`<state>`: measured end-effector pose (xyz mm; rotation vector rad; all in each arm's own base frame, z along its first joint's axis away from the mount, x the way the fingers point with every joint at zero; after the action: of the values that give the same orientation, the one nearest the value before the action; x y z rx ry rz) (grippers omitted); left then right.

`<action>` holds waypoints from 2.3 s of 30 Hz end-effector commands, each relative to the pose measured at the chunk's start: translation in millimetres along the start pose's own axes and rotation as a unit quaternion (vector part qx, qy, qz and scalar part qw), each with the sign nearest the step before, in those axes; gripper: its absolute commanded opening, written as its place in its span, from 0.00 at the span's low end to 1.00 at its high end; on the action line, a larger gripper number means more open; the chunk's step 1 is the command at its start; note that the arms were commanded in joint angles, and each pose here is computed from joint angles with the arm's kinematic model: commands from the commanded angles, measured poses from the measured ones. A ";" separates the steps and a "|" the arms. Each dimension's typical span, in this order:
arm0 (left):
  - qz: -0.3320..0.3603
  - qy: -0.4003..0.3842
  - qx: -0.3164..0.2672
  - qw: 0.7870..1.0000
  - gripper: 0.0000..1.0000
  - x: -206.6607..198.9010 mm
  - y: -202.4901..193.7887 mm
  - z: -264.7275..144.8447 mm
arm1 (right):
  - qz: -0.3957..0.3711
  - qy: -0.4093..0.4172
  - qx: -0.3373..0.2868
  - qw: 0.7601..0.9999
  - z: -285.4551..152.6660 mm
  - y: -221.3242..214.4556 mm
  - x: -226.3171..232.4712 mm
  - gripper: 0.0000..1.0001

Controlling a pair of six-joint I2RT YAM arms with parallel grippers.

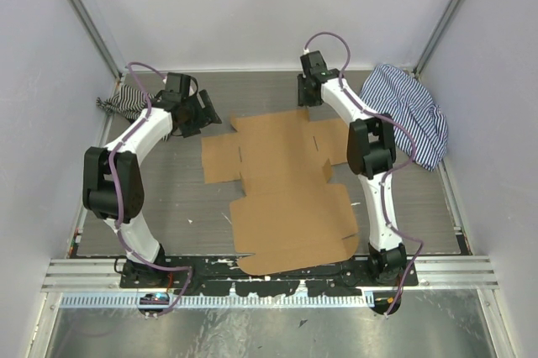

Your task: Fold the paper box

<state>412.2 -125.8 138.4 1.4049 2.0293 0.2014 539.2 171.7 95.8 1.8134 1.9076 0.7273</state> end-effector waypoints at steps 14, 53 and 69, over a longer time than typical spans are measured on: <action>0.031 -0.050 -0.019 0.998 0.82 -31.9 22.2 -15.1 | 0.006 -0.019 -0.068 0.997 -17.7 28.4 -1.9 0.01; 0.222 -0.322 -0.108 0.914 0.75 -125.0 38.1 -168.1 | -0.132 0.285 -0.473 0.823 -267.4 -48.5 27.2 0.01; 0.370 -0.270 -0.025 0.889 0.76 -123.0 -34.6 -132.7 | -0.157 0.294 -0.465 0.820 -293.0 -62.5 27.5 0.01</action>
<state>335.4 -225.2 272.4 1.8852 1.0260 0.0928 310.7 168.6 266.8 0.7567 1.6175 1.8055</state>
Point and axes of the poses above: each gripper's point midway between its finger pads, its own z axis out along the fingers, its own x axis along the line the jaws close on, y = z × x, the point moved 3 cm from there along -z, back along the fingers
